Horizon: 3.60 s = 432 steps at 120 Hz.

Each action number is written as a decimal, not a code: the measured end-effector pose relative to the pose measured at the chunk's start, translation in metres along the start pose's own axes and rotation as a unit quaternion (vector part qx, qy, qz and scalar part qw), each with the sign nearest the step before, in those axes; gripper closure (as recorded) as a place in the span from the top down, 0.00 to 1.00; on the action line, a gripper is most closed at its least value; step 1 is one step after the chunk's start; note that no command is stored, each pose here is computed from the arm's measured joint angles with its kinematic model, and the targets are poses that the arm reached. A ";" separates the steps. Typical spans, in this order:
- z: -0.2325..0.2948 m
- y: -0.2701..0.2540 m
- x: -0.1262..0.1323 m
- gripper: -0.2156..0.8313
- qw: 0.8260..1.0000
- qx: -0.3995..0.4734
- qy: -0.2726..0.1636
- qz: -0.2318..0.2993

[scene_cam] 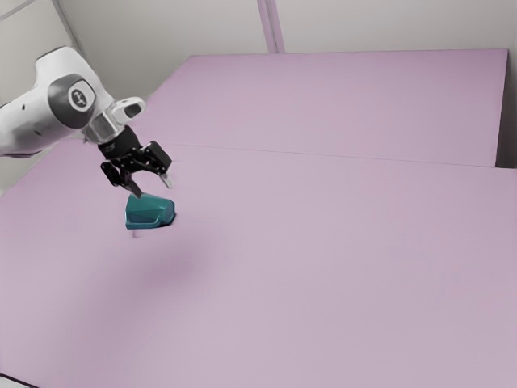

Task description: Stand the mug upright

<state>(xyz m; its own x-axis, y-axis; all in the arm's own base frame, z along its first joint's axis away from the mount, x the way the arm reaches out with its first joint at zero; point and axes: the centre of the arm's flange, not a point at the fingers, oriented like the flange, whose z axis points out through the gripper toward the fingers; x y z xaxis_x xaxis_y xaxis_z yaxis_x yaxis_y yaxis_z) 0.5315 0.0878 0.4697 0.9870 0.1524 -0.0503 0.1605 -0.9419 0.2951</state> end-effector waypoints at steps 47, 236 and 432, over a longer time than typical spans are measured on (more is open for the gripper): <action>0.005 -0.161 0.014 0.79 0.990 -0.114 0.044 0.067; 0.118 -0.262 0.082 0.29 0.904 -0.336 0.138 0.224; 0.078 0.048 0.021 0.04 0.934 0.114 0.002 0.338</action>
<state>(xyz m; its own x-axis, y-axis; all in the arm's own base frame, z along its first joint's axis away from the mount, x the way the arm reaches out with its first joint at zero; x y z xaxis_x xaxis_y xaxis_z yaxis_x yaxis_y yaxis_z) 0.5598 0.0229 0.4086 0.8632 -0.4987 0.0784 -0.5029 -0.8631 0.0476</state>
